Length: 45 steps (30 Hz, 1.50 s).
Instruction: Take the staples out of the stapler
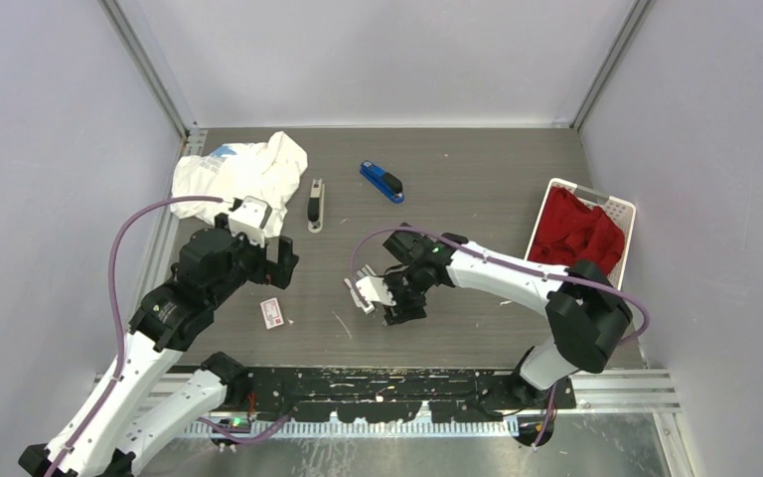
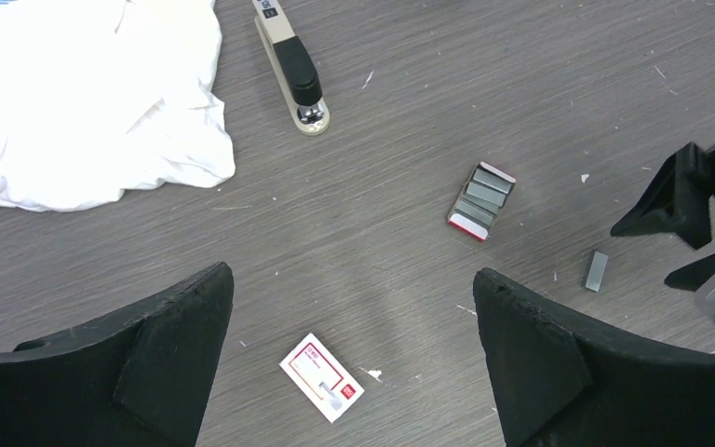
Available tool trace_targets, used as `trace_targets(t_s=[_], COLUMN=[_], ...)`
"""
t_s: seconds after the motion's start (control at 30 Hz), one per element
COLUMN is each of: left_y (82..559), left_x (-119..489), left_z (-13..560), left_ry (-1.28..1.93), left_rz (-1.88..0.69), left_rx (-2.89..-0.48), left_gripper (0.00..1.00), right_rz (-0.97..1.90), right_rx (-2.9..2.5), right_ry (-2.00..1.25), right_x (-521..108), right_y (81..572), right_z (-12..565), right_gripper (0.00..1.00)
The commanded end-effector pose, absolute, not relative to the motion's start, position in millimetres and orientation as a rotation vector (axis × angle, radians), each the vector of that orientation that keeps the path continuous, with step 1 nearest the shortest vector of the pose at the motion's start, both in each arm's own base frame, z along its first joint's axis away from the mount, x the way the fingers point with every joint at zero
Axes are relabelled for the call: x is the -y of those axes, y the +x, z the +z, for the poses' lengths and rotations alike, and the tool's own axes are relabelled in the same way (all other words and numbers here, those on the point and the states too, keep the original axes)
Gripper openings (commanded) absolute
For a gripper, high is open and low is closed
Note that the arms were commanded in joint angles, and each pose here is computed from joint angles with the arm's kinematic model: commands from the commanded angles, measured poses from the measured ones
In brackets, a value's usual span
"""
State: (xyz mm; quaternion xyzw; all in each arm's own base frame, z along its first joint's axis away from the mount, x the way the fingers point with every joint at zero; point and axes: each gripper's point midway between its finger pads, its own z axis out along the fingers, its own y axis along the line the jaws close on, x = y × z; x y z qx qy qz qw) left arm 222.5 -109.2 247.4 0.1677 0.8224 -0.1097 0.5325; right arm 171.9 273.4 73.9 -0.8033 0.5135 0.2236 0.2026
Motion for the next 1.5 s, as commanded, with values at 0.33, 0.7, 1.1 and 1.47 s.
trace_targets(t_s=[0.33, 0.7, 1.1, 1.47], left_y=[229, 229, 229, 229], left_x=[105, 106, 107, 107], left_z=[263, 263, 262, 262], left_ry=[0.335, 0.340, 0.344, 0.343], left_rz=[-0.276, -0.282, -0.288, -0.287], left_rx=[-1.890, -1.888, -1.891, -1.891], left_gripper=[1.00, 1.00, 1.00, 0.99], right_rz=[0.344, 0.285, 0.334, 0.352], right_rx=[-1.436, -1.451, -1.483, -1.548], right_ry=[-2.389, -2.430, -2.497, -2.477], right_x=[-306, -307, -303, -299], right_y=[170, 172, 163, 165], right_z=[36, 25, 16, 18], right_gripper=[0.55, 0.49, 0.27, 0.14])
